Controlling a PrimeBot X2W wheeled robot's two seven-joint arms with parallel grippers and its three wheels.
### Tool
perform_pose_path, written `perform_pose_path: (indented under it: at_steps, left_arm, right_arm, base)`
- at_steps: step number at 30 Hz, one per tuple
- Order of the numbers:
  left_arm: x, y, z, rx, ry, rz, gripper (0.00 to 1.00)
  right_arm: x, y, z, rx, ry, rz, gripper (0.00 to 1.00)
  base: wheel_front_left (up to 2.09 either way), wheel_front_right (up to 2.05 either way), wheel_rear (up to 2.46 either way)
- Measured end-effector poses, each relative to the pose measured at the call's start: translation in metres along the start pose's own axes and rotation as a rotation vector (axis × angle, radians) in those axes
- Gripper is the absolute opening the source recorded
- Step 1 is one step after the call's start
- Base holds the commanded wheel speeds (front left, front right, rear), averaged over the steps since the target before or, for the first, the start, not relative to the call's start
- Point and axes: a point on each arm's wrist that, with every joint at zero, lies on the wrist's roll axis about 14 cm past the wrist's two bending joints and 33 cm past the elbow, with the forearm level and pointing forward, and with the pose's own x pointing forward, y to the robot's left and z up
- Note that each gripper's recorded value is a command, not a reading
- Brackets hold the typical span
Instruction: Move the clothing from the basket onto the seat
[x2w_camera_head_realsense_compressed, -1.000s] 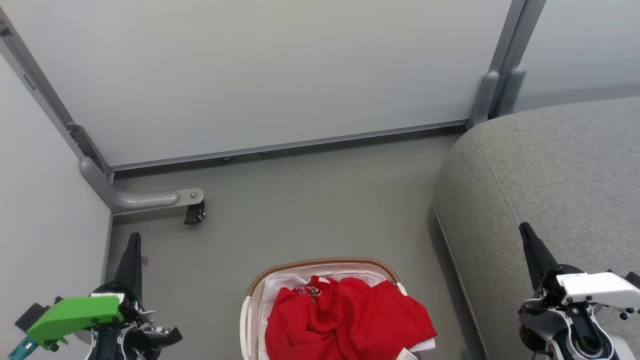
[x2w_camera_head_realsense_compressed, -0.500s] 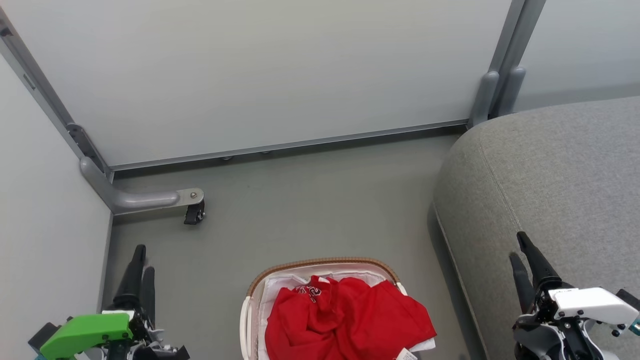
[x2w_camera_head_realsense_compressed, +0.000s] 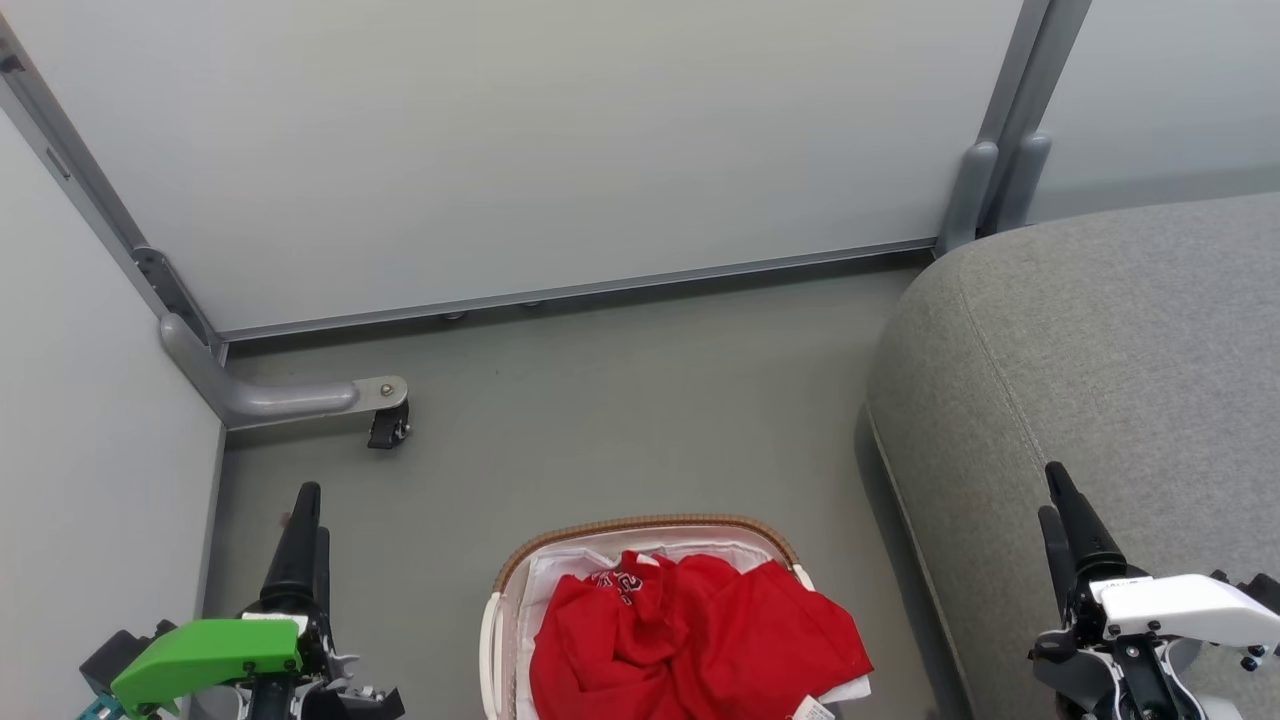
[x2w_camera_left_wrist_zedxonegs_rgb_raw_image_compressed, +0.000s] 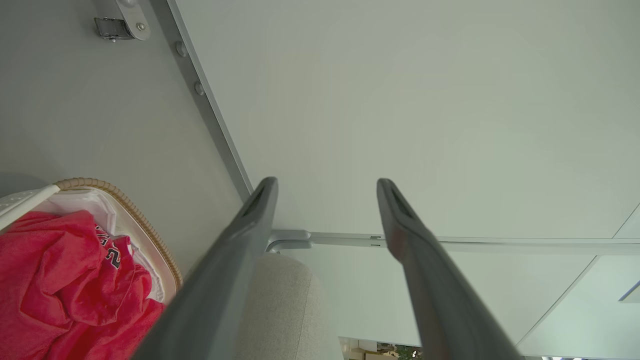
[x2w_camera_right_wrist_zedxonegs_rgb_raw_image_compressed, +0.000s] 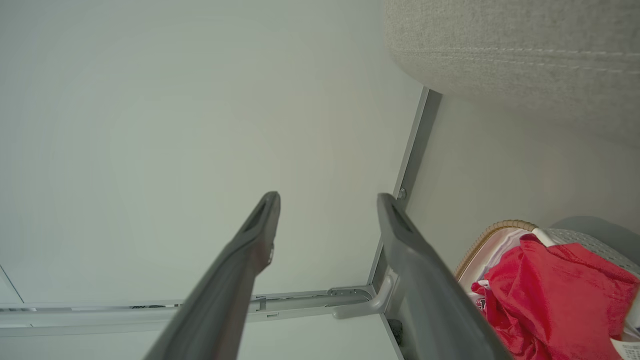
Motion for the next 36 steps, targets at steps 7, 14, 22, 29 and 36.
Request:
perform_pose_path:
  at_steps: [7, 14, 22, 29, 36]
  left_arm:
    - [0.001, -0.009, -0.003, 0.110, -0.003, -0.025, 1.00]
    - [0.002, -0.019, -0.005, 0.270, -0.005, -0.054, 1.00]
    - [0.002, -0.029, -0.012, 0.476, -0.006, -0.081, 1.00]
    - [0.002, -0.031, -0.017, 0.610, -0.008, -0.085, 1.00]
    - [-0.001, -0.027, -0.018, 0.711, -0.013, -0.078, 1.00]
  right_arm:
    - [0.001, 0.014, 0.003, -0.174, -0.014, 0.042, 1.00]
    - [0.001, 0.031, -0.002, -0.373, -0.017, 0.096, 1.00]
    - [-0.002, 0.037, -0.006, -0.551, -0.019, 0.123, 1.00]
    - [-0.003, 0.037, -0.011, -0.670, -0.016, 0.131, 1.00]
    - [-0.005, 0.034, -0.017, -0.799, -0.006, 0.137, 1.00]
  base:
    - [0.00, 0.00, 0.00]
    - [0.00, 0.00, 0.00]
    - [0.00, 0.00, 0.00]
    - [0.00, 0.00, 0.00]
    - [0.00, 0.00, 0.00]
